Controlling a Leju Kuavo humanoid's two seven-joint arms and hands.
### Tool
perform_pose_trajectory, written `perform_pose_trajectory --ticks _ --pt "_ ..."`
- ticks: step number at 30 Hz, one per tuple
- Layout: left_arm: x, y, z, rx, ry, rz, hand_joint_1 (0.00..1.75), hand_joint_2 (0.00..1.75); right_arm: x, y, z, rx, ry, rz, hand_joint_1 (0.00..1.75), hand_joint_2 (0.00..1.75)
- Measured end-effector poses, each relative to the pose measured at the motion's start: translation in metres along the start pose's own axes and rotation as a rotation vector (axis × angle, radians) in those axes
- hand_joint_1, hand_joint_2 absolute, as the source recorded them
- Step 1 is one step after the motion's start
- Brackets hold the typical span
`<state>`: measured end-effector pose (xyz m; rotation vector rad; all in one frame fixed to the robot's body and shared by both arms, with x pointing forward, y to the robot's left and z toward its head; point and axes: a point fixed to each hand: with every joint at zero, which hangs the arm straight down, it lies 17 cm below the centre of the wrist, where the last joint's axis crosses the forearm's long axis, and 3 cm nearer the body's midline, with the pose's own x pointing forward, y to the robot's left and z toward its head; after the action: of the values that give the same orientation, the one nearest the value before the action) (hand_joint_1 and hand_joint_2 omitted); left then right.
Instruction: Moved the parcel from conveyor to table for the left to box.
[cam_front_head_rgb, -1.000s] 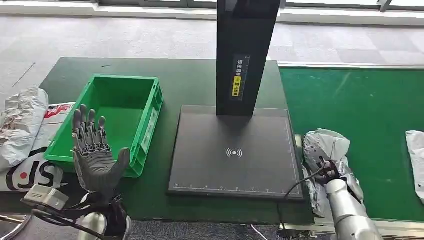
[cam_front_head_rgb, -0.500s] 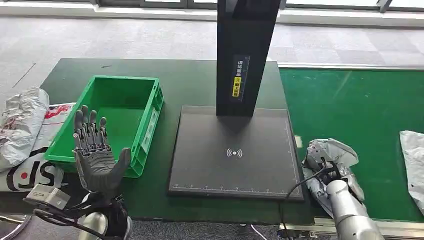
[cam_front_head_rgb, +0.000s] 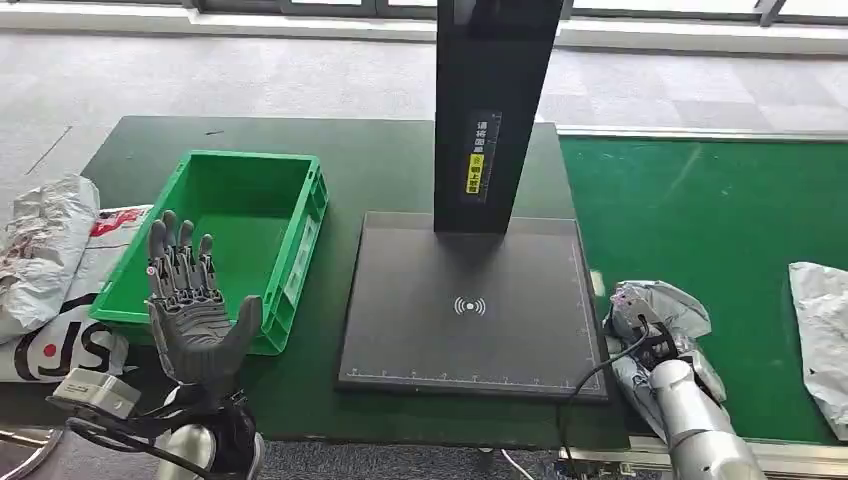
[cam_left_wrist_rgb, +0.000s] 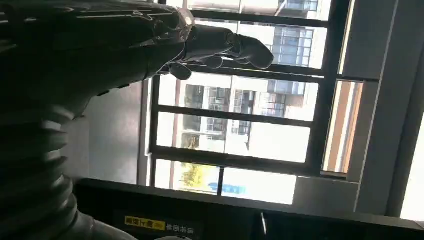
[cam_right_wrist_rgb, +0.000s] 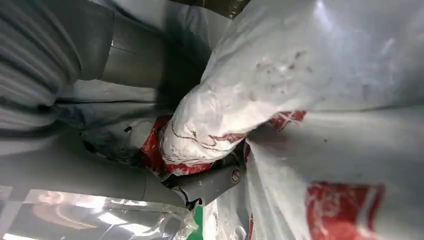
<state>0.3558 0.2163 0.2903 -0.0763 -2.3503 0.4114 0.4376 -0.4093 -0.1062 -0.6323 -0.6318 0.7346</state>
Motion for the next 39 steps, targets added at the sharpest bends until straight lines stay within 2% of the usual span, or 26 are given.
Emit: perform_pose_trajectory --ticks 4,7,10,12,16,20,23,29,33,37,39 --pt "0.000 0.001 0.000 0.006 0.000 -0.005 0.00 1.75 0.002 -0.005 -0.001 -0.036 -0.015 -0.003 1.75 1.75" --pt "0.003 0.006 0.002 0.022 -0.001 -0.019 0.00 1.75 0.016 -0.039 0.002 -0.236 -0.078 -0.038 1.75 1.75" --pt "0.009 0.011 0.005 0.033 -0.007 -0.031 0.00 1.75 0.051 -0.092 0.027 -0.474 -0.197 -0.105 1.75 1.75" --pt "0.012 0.014 0.004 0.038 -0.012 -0.034 0.00 1.75 0.076 -0.129 0.058 -0.616 -0.282 -0.161 1.75 1.75" --pt "0.013 0.010 0.003 0.026 -0.018 -0.034 0.00 1.75 0.120 -0.197 0.168 -0.957 -0.541 -0.250 1.75 1.75" --pt "0.014 0.008 -0.001 0.022 -0.030 -0.040 0.00 1.75 0.152 -0.219 0.268 -1.159 -0.760 -0.300 1.75 1.75" --pt "0.014 0.009 -0.003 0.029 -0.034 -0.047 0.00 1.75 0.169 -0.220 0.307 -1.205 -0.851 -0.316 1.75 1.75" --pt "0.014 0.009 -0.004 0.032 -0.036 -0.050 0.00 1.75 0.176 -0.219 0.334 -1.220 -0.908 -0.354 1.75 1.75" --pt "0.013 0.010 -0.004 0.034 -0.034 -0.049 0.00 1.75 0.203 -0.199 0.334 -1.066 -1.023 -0.384 1.75 1.75" --pt "0.011 0.008 -0.006 0.029 -0.033 -0.043 0.00 1.75 0.257 -0.159 0.336 -0.857 -1.149 -0.319 1.75 1.75" --pt "0.010 0.007 -0.007 0.025 -0.034 -0.040 0.00 1.75 0.274 -0.145 0.338 -0.802 -1.181 -0.296 1.75 1.75"
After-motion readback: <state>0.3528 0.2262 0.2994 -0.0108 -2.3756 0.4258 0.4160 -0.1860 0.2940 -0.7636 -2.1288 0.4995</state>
